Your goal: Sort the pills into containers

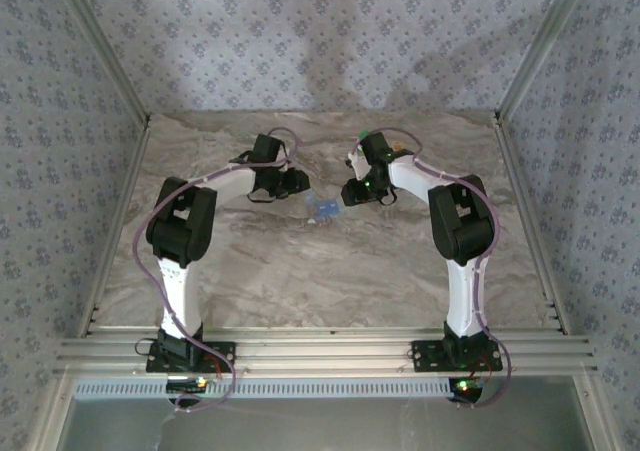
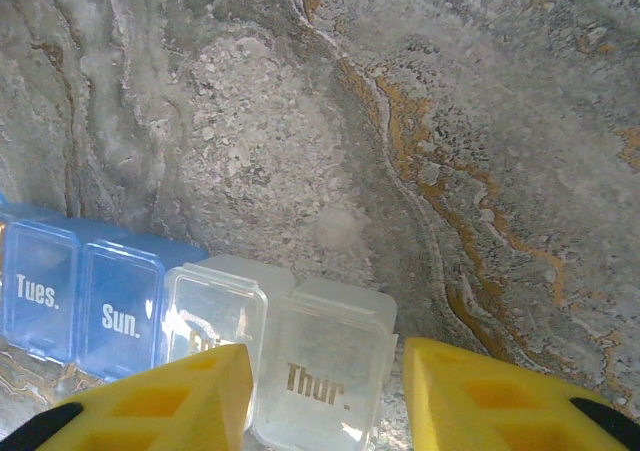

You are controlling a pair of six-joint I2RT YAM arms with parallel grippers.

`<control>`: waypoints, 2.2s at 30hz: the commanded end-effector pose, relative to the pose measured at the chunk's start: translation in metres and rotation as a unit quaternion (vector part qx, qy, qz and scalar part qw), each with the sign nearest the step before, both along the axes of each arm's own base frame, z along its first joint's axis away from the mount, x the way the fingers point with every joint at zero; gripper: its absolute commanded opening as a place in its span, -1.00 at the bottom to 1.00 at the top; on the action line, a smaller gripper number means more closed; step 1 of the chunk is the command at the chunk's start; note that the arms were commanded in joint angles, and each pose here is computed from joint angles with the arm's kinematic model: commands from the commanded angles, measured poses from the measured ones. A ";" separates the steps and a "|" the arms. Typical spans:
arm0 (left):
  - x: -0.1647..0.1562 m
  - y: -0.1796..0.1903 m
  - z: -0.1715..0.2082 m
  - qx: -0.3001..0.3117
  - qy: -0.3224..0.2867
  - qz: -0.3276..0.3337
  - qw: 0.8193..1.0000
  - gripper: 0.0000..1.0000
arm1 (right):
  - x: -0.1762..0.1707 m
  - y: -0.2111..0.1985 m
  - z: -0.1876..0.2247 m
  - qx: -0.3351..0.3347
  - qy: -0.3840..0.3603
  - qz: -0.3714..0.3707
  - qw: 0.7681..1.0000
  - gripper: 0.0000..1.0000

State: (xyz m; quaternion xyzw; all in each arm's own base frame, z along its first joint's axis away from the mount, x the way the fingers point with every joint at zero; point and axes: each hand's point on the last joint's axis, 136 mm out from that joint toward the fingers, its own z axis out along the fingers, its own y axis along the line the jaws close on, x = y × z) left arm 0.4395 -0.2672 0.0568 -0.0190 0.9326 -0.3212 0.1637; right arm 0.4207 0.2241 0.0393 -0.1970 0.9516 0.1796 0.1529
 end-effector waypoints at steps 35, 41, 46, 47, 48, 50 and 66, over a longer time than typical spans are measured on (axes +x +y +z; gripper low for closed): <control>-0.054 -0.027 0.011 -0.009 0.004 -0.050 0.999 -0.74 | -0.019 -0.009 -0.032 -0.022 0.055 -0.014 0.998 -0.10; -0.061 -0.028 -0.005 0.041 0.009 -0.067 0.997 -0.95 | -0.018 -0.010 -0.032 -0.024 0.056 -0.012 0.998 -0.10; -0.069 -0.029 -0.019 0.086 0.009 -0.079 0.993 -1.00 | -0.018 -0.009 -0.030 -0.024 0.055 -0.011 0.998 -0.10; -0.070 -0.025 -0.026 0.101 0.012 -0.077 0.992 -1.00 | -0.018 -0.010 -0.030 -0.025 0.055 -0.012 0.998 -0.10; -0.071 -0.021 -0.032 0.117 0.010 -0.073 0.990 -1.00 | -0.019 -0.010 -0.030 -0.026 0.054 -0.011 0.998 -0.10; -0.072 -0.011 -0.044 0.151 0.010 -0.067 0.986 -1.00 | -0.019 -0.011 -0.030 -0.028 0.053 -0.010 0.998 -0.09; -0.060 -0.021 0.003 0.159 -0.056 -0.080 0.982 -1.00 | -0.020 -0.009 -0.037 -0.032 0.057 -0.009 0.998 -0.10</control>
